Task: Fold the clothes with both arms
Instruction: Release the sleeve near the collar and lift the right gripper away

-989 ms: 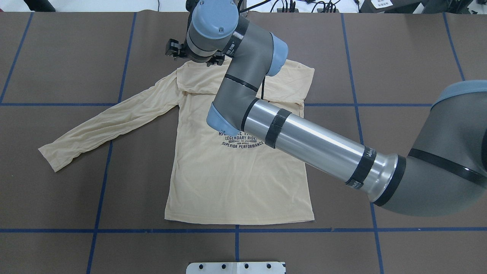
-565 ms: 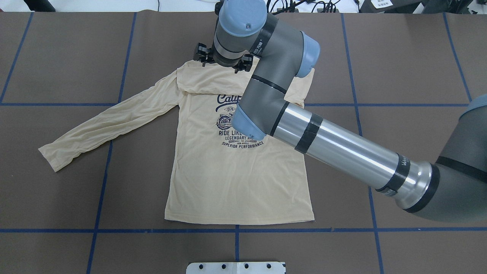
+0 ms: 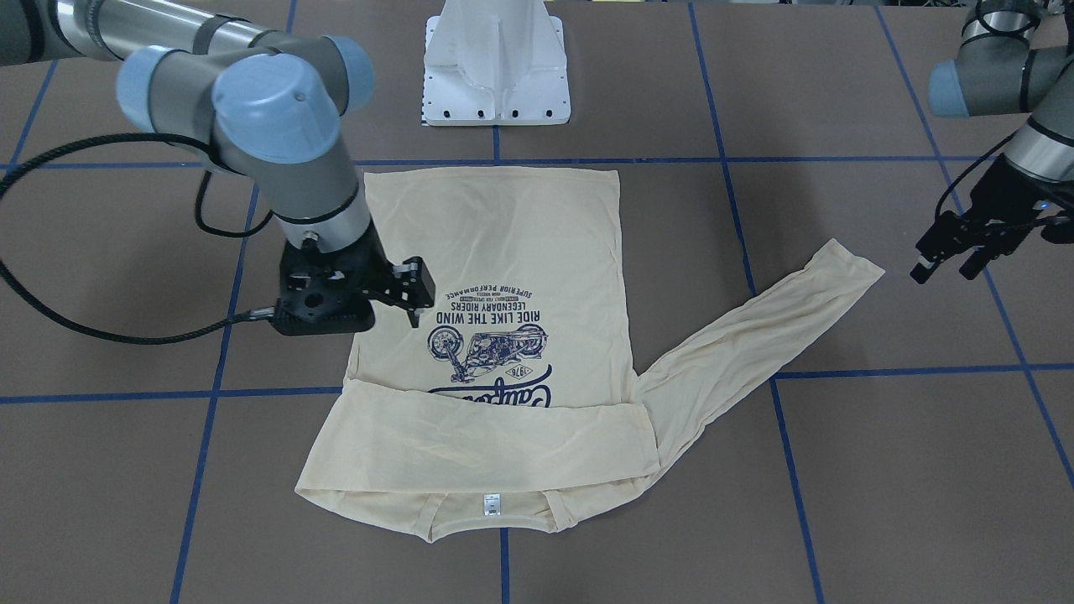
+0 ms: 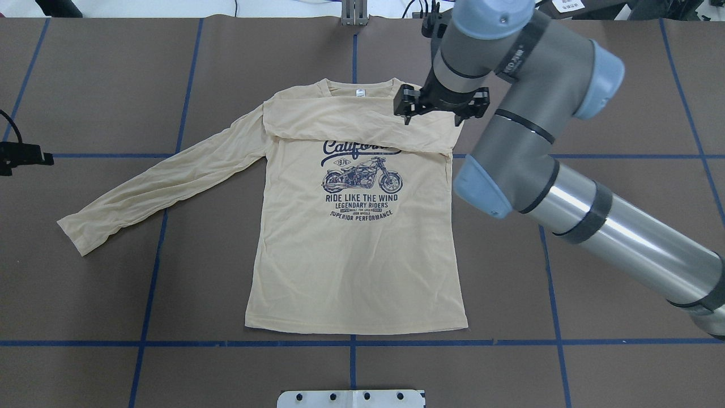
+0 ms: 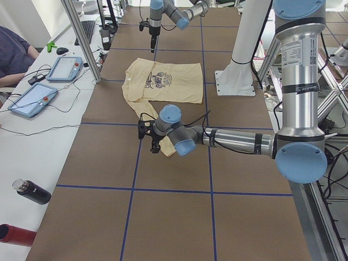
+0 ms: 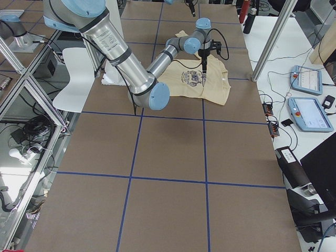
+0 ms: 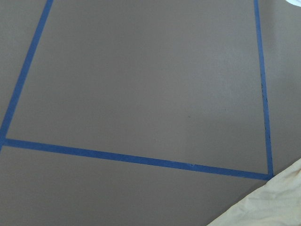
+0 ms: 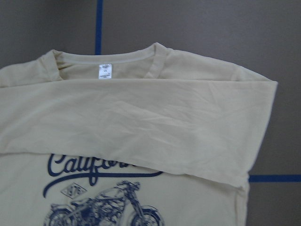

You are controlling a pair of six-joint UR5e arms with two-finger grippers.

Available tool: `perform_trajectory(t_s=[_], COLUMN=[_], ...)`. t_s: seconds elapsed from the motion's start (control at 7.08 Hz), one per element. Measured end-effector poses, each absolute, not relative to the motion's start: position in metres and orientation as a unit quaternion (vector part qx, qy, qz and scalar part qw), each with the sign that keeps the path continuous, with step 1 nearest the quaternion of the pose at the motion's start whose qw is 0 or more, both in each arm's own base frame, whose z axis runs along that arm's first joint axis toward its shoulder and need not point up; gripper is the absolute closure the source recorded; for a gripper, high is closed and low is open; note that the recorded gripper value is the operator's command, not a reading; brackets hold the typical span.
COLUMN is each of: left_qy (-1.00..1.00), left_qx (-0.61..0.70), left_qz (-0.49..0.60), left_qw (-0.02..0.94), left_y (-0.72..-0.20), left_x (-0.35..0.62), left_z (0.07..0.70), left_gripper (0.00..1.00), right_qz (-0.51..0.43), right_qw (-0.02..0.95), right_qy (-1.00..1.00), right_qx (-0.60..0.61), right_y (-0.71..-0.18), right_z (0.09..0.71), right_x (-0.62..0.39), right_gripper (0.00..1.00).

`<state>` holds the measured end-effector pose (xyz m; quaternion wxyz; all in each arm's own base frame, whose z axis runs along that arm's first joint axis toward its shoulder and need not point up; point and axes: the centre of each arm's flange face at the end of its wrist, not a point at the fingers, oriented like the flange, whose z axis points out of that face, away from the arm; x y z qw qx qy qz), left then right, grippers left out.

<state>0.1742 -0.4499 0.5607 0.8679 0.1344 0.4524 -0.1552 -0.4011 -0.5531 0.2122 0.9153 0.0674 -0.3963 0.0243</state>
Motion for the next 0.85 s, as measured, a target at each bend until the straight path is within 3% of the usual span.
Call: perform_trajectory(t_s=[0.28, 0.57, 0.85], left_qy=[0.427, 0.412, 0.402], left_qx=[0.126, 0.113, 0.103], left_qz=[-0.141, -0.120, -0.112], left_qw=[0.884, 0.896, 0.903], left_y=[-0.416, -0.397, -0.391], left_x=[0.220, 0.245, 0.253], left_z=[0.580, 0.591, 0.598], left_gripper=[0.02, 0.17, 0.21], right_qz=[-0.002, -0.005, -0.005], right_qw=[0.918, 0.914, 0.913], right_qy=[-0.393, -0.403, -0.406], right_qx=[0.055, 0.042, 0.040], right_y=[-0.548, -0.550, -0.551], right_z=[0.256, 0.268, 0.267], right_x=[-0.340, -0.315, -0.312], right_gripper=[0.00, 0.00, 0.00])
